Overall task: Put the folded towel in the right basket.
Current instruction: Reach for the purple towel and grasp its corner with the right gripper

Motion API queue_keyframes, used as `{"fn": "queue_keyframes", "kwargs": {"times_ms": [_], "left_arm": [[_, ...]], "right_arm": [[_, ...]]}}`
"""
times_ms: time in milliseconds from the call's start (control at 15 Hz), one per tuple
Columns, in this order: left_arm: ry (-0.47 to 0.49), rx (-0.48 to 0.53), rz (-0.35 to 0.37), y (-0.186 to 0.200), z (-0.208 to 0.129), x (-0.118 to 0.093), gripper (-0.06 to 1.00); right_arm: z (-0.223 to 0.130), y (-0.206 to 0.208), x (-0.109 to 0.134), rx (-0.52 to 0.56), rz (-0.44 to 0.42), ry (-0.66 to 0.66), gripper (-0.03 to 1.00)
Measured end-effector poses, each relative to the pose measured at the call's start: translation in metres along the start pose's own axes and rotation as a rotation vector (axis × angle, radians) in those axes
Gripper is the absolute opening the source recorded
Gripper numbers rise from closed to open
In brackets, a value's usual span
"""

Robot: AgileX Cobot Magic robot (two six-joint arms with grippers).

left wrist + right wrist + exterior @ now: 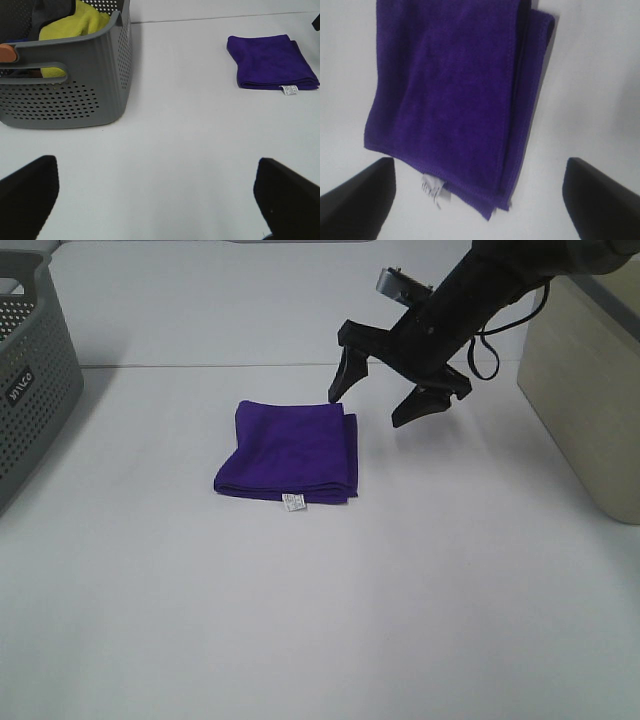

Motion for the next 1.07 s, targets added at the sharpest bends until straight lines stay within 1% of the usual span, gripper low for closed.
{"fn": "queue_keyframes", "kwargs": {"times_ms": [333, 467, 800, 933, 1067], "left_arm": [[0.000, 0.000, 0.000, 0.000, 0.000, 0.000, 0.99], [0.000, 0.000, 0.000, 0.000, 0.000, 0.000, 0.99], [0.000, 0.000, 0.000, 0.000, 0.000, 0.000, 0.99], [0.000, 0.000, 0.000, 0.000, 0.000, 0.000, 0.99], [0.000, 0.000, 0.000, 0.000, 0.000, 0.000, 0.99]], "right_arm": [[-0.005, -0.046, -0.026, 0.052, -0.027, -0.041, 0.87], [-0.004, -0.051, -0.028, 0.045, -0.020, -0.054, 0.87], [0.000, -0.054, -0.023, 0.016, -0.009, -0.059, 0.85], [-0.003, -0.064, -0.016, 0.002, -0.002, -0.066, 0.84], [-0.008, -0.079, -0.003, -0.002, 0.022, -0.083, 0.80]]}}
Point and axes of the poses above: a point on each arm's last joint axis where the gripper is mounted, y pointing back along that axis away from the gripper, x along the wrist's bending axis when the last joint is at zero, z = x × y, the point moved 6 cm from there along -y, pointing out along that axis toward the gripper, and after that the axes turned 3 degrees about -y, right-handed, at the moved point
